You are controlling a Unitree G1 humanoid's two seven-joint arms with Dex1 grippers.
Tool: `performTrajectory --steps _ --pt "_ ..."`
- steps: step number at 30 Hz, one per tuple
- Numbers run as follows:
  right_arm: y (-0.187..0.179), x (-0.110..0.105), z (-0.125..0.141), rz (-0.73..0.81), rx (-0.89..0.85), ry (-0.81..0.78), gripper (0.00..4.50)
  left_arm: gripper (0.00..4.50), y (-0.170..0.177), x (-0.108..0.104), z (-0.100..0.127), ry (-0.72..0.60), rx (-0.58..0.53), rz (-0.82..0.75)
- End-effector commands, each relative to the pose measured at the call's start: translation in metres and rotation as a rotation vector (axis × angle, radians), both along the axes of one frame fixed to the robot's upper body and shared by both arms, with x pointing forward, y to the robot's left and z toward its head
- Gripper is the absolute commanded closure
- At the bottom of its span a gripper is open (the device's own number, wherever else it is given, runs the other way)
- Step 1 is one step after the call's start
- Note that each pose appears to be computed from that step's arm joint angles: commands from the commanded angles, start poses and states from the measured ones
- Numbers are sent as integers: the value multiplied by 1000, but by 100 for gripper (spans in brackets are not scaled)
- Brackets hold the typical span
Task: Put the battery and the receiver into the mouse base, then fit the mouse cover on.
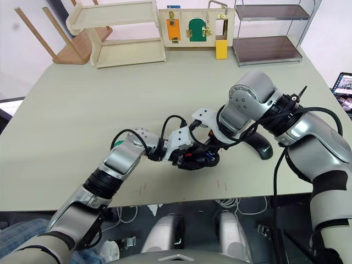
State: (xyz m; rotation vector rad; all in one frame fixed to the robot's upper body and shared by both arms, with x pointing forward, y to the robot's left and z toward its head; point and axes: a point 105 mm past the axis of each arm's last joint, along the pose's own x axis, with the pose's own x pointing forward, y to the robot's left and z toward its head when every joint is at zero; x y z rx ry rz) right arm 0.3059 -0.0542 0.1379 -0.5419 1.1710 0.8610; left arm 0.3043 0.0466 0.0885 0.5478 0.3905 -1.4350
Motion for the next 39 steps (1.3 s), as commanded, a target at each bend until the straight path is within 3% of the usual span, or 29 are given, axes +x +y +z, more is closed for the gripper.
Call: performTrajectory --steps 1,22,25,30,31,39 --pt "14 -10 2 51 48 30 450 147 -4 -9 -12 43 26 -23" --pt "5 -16 -3 69 23 41 450 147 -5 -8 -13 42 28 -29" --pt "5 -17 -3 71 23 39 353 147 -5 -8 -13 42 29 -29" --pt "6 -15 -2 66 25 26 145 147 -5 -8 -13 42 30 -28" --pt "6 -15 -2 65 26 24 130 147 -5 -8 -13 42 30 -28" --pt "4 -14 5 58 50 19 130 147 -3 -8 -13 42 32 -29"
